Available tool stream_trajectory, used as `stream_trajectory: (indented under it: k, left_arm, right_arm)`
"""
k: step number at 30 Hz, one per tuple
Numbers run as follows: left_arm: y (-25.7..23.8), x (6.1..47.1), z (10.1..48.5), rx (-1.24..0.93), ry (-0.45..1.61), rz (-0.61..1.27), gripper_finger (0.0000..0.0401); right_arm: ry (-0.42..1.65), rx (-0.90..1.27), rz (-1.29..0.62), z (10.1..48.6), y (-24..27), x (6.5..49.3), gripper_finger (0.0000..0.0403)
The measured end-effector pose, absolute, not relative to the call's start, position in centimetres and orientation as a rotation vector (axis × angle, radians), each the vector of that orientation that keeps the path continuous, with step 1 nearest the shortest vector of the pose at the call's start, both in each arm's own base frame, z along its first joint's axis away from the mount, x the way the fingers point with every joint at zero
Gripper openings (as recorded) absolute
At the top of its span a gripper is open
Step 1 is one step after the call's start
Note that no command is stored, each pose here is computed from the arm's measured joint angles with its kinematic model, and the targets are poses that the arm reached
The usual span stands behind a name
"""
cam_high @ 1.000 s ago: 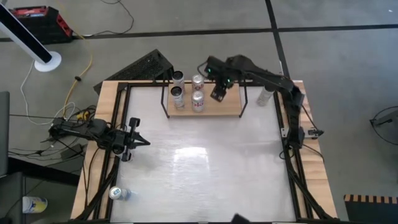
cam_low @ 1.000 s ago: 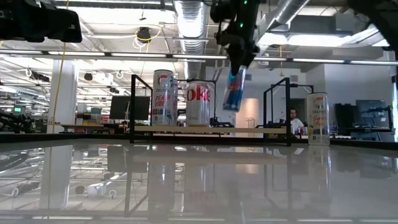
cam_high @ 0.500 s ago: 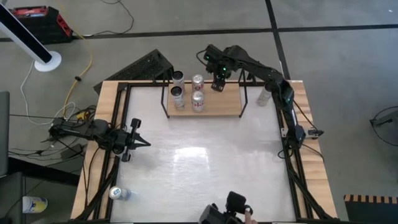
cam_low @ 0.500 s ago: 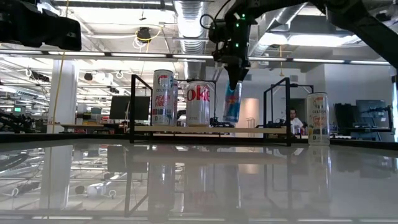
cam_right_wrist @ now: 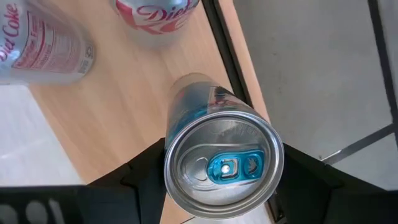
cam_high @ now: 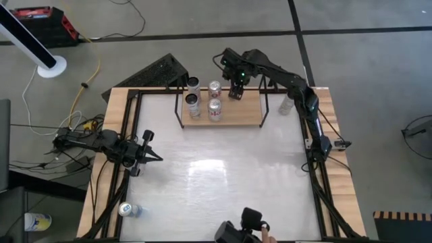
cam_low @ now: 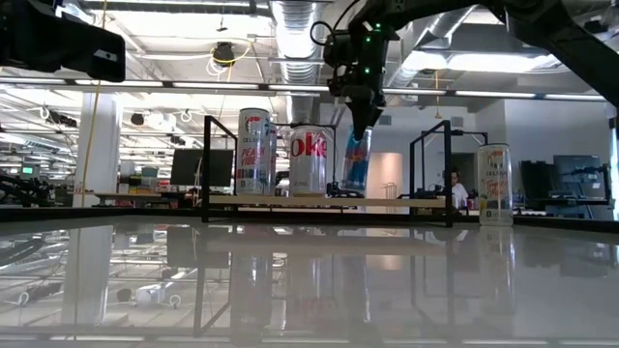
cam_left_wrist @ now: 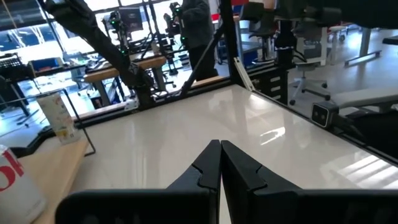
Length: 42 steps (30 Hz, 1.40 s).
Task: Place canned beverage on shelf
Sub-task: Put the right blue soda can on the shelf
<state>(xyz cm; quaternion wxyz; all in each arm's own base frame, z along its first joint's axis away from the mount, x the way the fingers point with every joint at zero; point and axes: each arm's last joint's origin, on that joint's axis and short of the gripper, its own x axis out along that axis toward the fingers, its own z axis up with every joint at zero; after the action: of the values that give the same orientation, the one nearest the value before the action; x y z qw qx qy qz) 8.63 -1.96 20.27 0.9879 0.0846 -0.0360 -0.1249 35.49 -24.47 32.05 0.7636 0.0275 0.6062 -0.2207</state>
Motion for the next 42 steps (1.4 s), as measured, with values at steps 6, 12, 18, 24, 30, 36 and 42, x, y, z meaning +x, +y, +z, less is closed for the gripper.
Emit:
stream_trajectory:
  k: [6,12,18,24,30,36,42]
  left_arm:
    - [-2.0,8.6,20.3,0.191,-0.082,-0.249,0.0]
    - [-2.0,8.6,20.5,0.204,-0.098,-0.247,0.0]
    - [-2.0,8.6,20.5,0.217,-0.1,-0.245,0.0]
    - [-1.9,8.6,20.5,0.217,-0.099,-0.245,0.0]
    - [-2.0,8.6,20.5,0.216,-0.099,-0.245,0.0]
    - [-1.9,8.6,20.5,0.216,-0.099,-0.244,0.0]
    - [-1.9,8.6,20.5,0.215,-0.098,-0.244,0.0]
  right_arm:
    - [1.305,0.055,-0.478,32.1,-24.2,35.8,0.0263]
    - [1.329,0.044,-0.47,31.1,-24.3,36.3,0.0263]
    - [1.323,0.049,-0.471,31.3,-24.1,36.3,0.0263]
    - [1.326,0.051,-0.471,31.3,-24.1,36.3,0.0263]
    - [1.328,0.05,-0.467,31.3,-24.1,36.3,0.0263]
    - [1.334,0.035,-0.453,31.3,-24.1,36.2,0.0263]
    - [1.334,0.032,-0.441,31.3,-24.1,36.2,0.0263]
